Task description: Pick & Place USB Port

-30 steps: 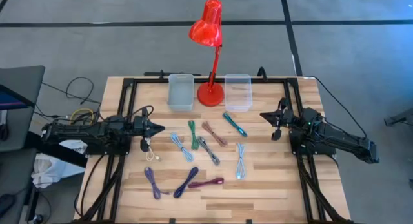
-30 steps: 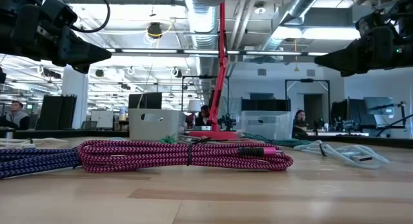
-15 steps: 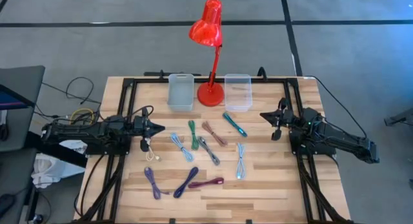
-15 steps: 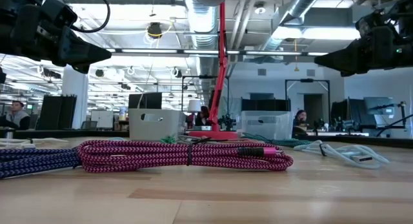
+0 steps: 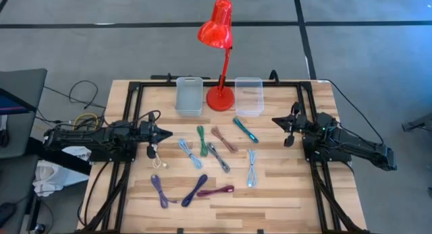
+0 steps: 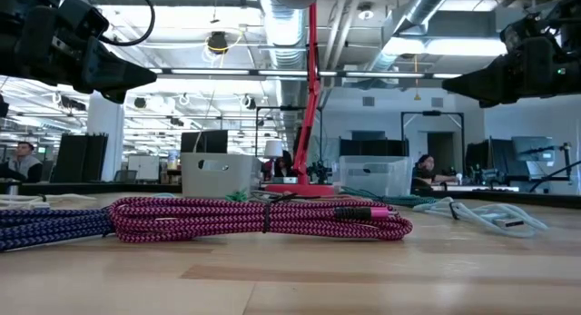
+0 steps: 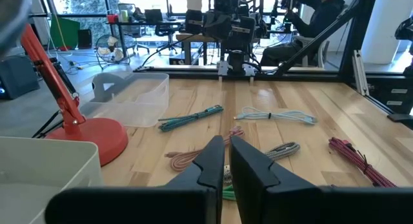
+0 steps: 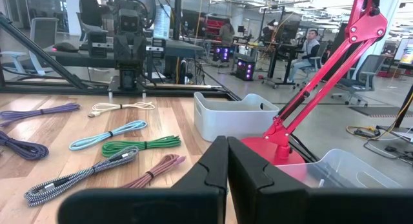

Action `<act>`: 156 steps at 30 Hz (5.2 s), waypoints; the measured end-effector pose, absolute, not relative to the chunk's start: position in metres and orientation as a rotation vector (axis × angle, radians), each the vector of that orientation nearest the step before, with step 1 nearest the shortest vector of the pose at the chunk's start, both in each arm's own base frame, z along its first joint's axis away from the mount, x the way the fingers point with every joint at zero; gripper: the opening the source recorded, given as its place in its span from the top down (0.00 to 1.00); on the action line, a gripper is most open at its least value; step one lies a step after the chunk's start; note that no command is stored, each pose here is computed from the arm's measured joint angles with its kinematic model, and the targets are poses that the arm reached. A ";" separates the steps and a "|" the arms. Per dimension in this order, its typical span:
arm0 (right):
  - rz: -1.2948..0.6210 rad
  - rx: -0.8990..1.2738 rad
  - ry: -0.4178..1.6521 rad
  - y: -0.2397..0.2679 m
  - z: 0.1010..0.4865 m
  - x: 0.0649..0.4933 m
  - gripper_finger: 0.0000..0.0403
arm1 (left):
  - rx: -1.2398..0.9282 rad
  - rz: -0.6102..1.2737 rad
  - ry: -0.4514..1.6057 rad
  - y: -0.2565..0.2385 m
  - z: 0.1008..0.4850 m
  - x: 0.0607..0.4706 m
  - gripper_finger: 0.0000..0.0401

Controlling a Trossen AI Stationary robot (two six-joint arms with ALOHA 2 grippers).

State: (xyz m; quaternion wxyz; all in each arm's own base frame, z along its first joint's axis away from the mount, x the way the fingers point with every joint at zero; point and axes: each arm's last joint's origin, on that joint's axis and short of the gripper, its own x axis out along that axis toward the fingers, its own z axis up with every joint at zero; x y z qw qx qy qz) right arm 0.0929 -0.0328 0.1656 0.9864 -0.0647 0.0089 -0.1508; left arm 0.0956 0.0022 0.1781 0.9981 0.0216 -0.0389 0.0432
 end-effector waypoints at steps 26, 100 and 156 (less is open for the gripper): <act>-0.303 -0.131 0.006 -0.033 0.167 0.093 1.00 | 0.043 0.087 -0.078 0.002 0.178 0.096 0.94; -0.431 0.083 0.548 -0.049 0.221 0.160 1.00 | 0.018 0.292 -0.059 0.027 0.194 0.143 0.94; -0.515 0.222 0.953 -0.045 0.104 0.273 0.48 | 0.022 0.287 -0.058 0.027 0.194 0.143 0.94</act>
